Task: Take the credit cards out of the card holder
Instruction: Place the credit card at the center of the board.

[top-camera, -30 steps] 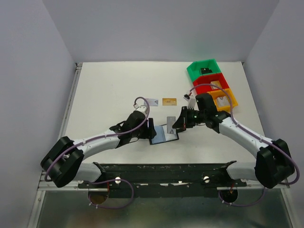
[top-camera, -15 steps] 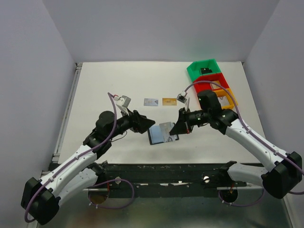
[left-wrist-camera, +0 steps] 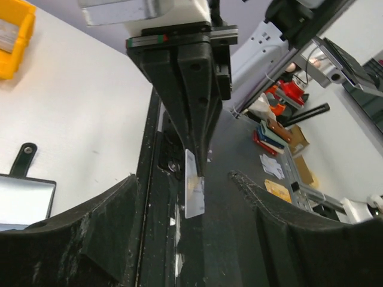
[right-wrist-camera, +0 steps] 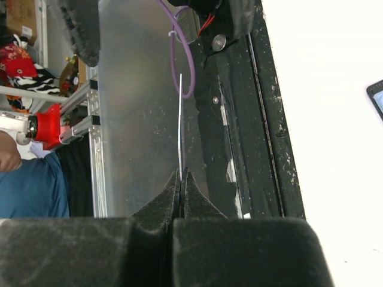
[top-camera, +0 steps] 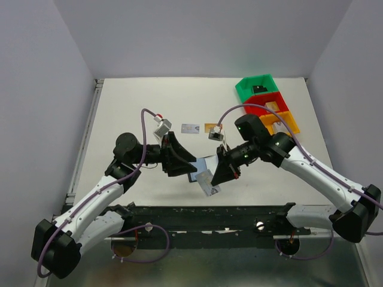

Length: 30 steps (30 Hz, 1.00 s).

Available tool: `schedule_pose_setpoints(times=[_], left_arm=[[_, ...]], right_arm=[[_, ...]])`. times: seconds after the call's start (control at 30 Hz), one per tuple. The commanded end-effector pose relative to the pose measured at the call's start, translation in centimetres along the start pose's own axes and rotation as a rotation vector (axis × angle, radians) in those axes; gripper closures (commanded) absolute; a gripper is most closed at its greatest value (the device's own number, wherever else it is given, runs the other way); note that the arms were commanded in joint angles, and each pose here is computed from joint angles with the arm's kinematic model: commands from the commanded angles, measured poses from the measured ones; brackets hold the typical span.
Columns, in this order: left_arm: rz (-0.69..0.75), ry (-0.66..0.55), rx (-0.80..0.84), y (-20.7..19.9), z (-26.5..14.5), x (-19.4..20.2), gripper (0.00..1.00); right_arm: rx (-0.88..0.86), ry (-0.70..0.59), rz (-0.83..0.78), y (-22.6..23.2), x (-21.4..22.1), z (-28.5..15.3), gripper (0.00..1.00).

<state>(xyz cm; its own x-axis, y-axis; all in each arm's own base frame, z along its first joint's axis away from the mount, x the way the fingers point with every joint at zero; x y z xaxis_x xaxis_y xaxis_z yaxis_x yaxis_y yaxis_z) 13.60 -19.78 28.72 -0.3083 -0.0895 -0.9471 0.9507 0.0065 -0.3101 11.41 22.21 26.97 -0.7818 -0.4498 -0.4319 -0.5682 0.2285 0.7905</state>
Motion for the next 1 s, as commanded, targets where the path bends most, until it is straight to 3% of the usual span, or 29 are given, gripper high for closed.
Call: schedule_pose_setpoints(times=[0.0,0.13,0.5,0.73,0.9,0.97], left_arm=[[0.034,0.052,0.126,-1.1,-0.2,-0.5,0.32],[0.016,0.093,0.154,-1.0,0.1,0.1,0.41],[0.001,0.163,0.124,-0.3,0.8,1.7,0.5],[-0.005,0.18,0.148,-0.4,1.1,2.2,0.66],[-0.005,0.186,0.163,-0.6,1.1,2.3,0.7],[-0.007,0.188,0.162,-0.6,1.2,2.4,0.79]], right_arm=[[0.045,0.034,-0.018,0.5,-0.1,-0.2,1.0],[0.067,0.043,-0.024,0.6,-0.6,-0.1,1.0],[0.088,0.061,-0.034,0.9,-1.3,0.5,1.0],[0.097,0.059,-0.034,0.7,-1.5,0.6,1.0],[0.1,0.059,-0.033,0.7,-1.5,0.7,1.0],[0.099,0.059,-0.037,0.7,-1.5,0.7,1.0]])
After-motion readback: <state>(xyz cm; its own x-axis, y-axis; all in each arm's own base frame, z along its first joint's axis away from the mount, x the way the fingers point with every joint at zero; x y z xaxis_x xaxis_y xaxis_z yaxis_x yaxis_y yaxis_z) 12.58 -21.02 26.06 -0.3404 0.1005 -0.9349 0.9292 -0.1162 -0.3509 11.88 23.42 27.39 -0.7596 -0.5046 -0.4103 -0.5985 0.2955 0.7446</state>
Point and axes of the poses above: each gripper's point midway between its finger pads, its own z axis out along the fingers, its own y axis along the line the jaws close on, x = y × z, the point moved 7 cm from there along -z, back along the fingers, and after that the axes turned 15 degrees about z, right-handed, at the moved point
